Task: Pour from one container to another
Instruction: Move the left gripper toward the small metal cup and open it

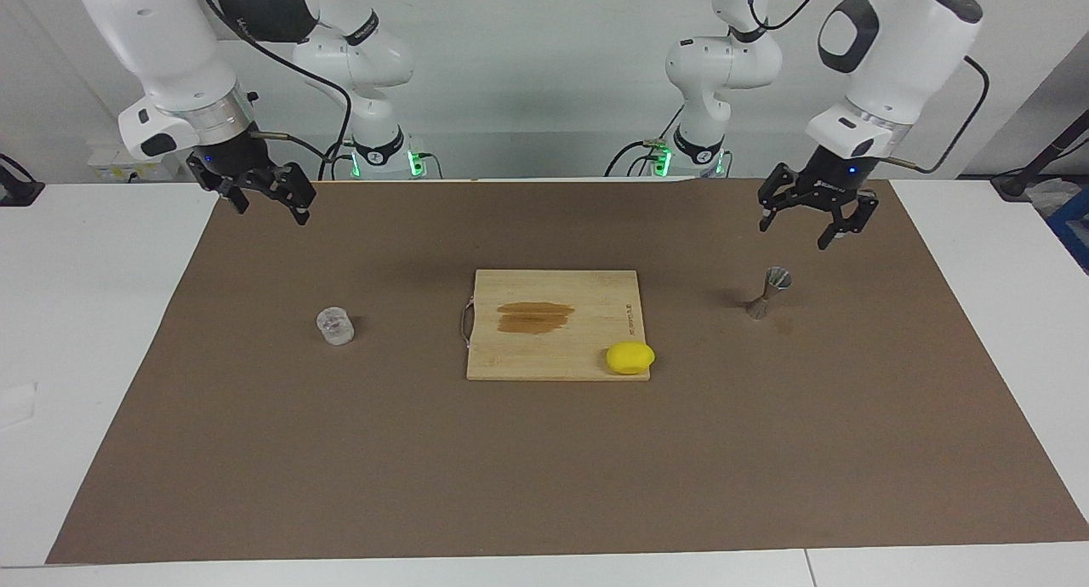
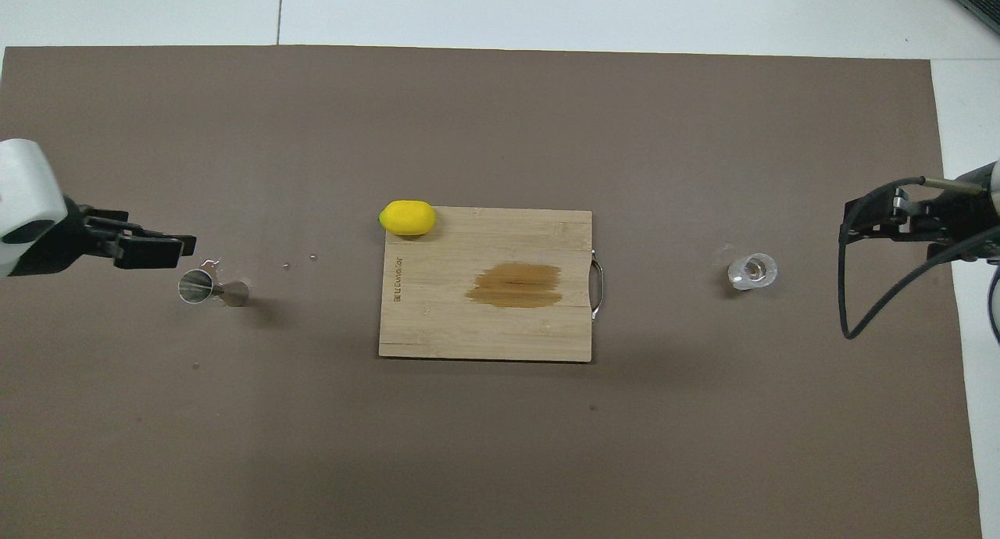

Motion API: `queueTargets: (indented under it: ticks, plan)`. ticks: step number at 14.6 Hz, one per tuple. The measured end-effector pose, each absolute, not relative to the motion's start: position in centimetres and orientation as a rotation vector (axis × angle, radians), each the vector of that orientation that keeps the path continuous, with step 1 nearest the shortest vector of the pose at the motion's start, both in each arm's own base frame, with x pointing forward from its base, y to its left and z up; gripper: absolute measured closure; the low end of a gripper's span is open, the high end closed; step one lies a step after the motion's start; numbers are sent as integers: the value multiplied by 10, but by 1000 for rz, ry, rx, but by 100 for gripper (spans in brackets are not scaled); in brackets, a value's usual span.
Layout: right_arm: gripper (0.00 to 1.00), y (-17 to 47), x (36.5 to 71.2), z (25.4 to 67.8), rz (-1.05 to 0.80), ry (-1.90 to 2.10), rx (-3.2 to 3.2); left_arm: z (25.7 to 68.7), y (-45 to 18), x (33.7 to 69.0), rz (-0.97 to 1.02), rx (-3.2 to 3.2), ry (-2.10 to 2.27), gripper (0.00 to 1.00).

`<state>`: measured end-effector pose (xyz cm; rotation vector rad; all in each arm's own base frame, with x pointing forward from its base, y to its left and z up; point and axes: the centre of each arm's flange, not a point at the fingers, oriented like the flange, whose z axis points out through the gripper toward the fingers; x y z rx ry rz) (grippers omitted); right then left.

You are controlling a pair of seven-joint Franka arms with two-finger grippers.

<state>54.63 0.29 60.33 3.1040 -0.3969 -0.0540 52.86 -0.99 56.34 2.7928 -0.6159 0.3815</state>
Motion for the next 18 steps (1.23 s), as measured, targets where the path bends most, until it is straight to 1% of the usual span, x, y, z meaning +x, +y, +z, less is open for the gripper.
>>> queueTargets:
  ticks: [3, 5, 8, 12, 15, 18]
  plan:
    - [0, 3, 546, 603, -54, -397, 3104, 561, 45, 529, 483, 2672, -637, 0]
    - [0, 3, 546, 603, -54, -397, 3104, 549, 65, 530, 523, 2612, -718, 0]
    - [0, 3, 546, 603, -54, -397, 3104, 517, 84, 537, 589, 2490, -846, 0]
    - [0, 3, 546, 603, -54, -397, 3104, 482, 119, 544, 709, 2368, -836, 0]
    - [0, 3, 546, 603, -54, -397, 3104, 455, 140, 534, 788, 2223, -832, 0]
    - [0, 3, 546, 603, -54, -397, 3104, 423, 162, 527, 877, 2107, -935, 0]
